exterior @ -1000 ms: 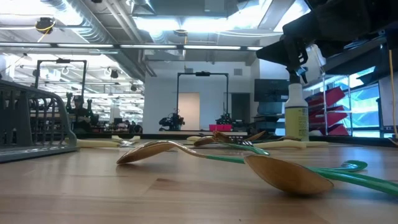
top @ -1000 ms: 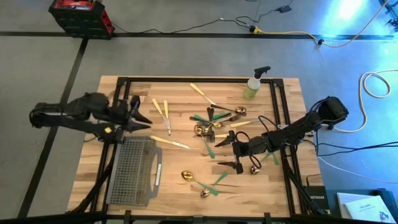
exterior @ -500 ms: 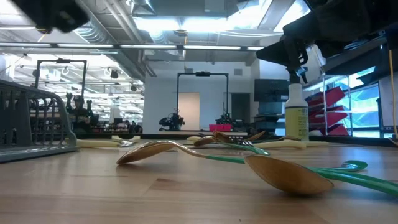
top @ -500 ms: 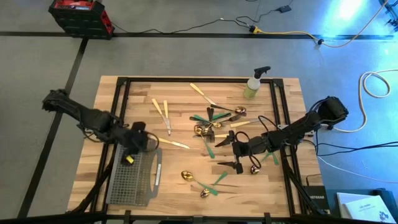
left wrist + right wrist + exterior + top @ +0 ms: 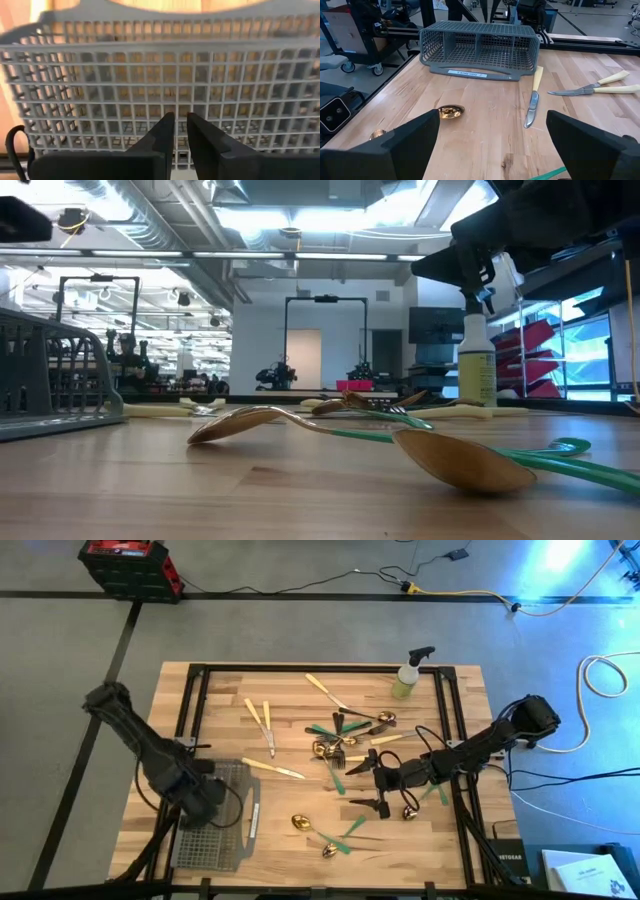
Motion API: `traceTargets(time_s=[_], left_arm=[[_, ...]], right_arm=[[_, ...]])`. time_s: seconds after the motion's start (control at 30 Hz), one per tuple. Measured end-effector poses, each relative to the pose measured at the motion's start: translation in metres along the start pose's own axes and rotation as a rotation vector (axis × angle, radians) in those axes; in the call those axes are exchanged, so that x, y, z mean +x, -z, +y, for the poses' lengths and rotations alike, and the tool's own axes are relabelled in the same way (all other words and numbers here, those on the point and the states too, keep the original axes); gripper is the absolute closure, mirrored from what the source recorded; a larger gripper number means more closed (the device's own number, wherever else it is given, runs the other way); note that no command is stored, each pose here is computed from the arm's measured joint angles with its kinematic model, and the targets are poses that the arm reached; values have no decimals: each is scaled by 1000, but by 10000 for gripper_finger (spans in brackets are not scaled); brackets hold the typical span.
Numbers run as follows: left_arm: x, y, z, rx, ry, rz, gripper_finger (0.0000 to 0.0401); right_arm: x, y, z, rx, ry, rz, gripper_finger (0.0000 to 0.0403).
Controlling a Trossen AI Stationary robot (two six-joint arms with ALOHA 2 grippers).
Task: Sort silverware
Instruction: Move the silverware tray to standing position
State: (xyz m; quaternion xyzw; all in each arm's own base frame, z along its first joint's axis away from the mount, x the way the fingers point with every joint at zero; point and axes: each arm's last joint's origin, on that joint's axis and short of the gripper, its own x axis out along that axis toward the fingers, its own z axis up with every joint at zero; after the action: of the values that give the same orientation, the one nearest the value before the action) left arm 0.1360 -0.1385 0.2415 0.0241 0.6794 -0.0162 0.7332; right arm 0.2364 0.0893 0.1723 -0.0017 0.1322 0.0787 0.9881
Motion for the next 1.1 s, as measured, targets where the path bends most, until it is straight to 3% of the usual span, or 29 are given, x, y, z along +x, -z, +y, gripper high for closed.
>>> traceTargets(time_s=[0.43,1.1], left_arm=[[16,-7,-13,35,-34,52,363],[18,-44,-3,-12,2,-191,363]], right_arm=[[0,0,0,1,0,-2,52],[0,0,0,26,0,1,52]])
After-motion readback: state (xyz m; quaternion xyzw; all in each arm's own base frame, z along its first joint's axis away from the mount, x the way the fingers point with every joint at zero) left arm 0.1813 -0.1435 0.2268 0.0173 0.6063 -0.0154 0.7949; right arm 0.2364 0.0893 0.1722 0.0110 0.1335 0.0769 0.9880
